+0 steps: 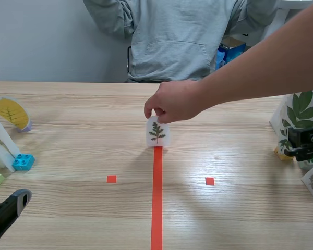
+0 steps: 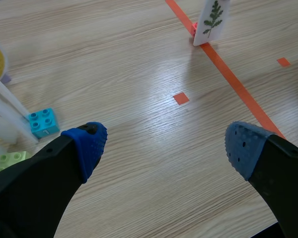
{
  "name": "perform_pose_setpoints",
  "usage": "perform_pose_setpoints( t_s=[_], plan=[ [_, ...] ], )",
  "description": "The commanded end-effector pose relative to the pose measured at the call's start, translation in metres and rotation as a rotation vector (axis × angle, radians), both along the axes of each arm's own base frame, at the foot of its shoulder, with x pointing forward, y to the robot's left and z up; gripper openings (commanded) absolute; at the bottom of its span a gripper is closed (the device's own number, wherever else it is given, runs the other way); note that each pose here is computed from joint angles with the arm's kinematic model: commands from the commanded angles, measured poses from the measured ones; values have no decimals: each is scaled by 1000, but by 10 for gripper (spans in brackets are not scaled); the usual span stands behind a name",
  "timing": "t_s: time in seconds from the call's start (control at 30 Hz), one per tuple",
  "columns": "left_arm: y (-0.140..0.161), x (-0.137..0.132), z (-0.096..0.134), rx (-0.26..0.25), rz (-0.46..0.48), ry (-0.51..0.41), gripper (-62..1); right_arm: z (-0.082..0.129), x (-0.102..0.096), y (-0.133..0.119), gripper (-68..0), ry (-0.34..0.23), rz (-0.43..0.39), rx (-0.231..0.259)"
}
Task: Do the leaf sorting experiment
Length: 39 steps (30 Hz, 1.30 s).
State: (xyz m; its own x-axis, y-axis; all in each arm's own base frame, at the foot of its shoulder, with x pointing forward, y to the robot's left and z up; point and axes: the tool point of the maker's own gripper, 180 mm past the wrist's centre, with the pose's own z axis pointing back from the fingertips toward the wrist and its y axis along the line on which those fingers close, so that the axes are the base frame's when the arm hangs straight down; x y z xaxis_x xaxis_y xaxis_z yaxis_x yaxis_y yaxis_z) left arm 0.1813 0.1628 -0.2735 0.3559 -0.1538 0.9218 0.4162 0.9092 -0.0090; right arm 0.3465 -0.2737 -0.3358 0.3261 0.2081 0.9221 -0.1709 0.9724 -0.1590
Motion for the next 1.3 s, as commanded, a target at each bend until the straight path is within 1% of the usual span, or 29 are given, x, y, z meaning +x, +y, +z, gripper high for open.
perform_pose_setpoints(
  t_s=[0.0,0.1,0.2,0.33,0.47,0.5,0.57,0.7,0.83,0.9,1.0,1.1,1.17,1.27],
  plan=[
    [-7,4,12,-24,-13,-40,-97,19,2,-1,-361,-49,6,-7],
    [-7,4,12,-24,-13,-40,-97,22,-9,5,-306,-42,14,8],
    [-7,4,12,-24,-13,-40,-97,26,-22,15,-306,-42,41,11],
    [-7,4,12,-24,-13,-40,-97,30,-41,31,-306,-34,91,0],
    [-7,5,12,-23,-13,-40,-97,26,-67,49,-306,7,139,-6],
    [-7,5,12,-23,-13,-40,-97,26,-78,55,-306,20,156,-4],
    [-7,5,12,-23,-13,-40,-97,26,-89,60,-306,33,170,-6],
    [-7,5,12,-23,-13,-40,-97,32,-113,70,-306,62,210,-15],
    [-7,5,12,-23,-13,-40,-97,41,-132,84,-306,90,286,-16],
    [-7,5,12,-23,-13,-40,-97,49,-138,90,-306,92,326,-17],
    [-7,5,12,-23,-13,-40,-97,63,-140,102,-306,74,391,-19],
    [-8,4,12,-25,-17,-40,-97,75,-143,118,-285,69,457,1],
    [-8,4,12,-26,-20,-39,-97,83,-143,127,-258,65,482,18],
    [-9,4,12,-27,-22,-40,-97,96,-143,139,-250,47,510,41]
  ],
)
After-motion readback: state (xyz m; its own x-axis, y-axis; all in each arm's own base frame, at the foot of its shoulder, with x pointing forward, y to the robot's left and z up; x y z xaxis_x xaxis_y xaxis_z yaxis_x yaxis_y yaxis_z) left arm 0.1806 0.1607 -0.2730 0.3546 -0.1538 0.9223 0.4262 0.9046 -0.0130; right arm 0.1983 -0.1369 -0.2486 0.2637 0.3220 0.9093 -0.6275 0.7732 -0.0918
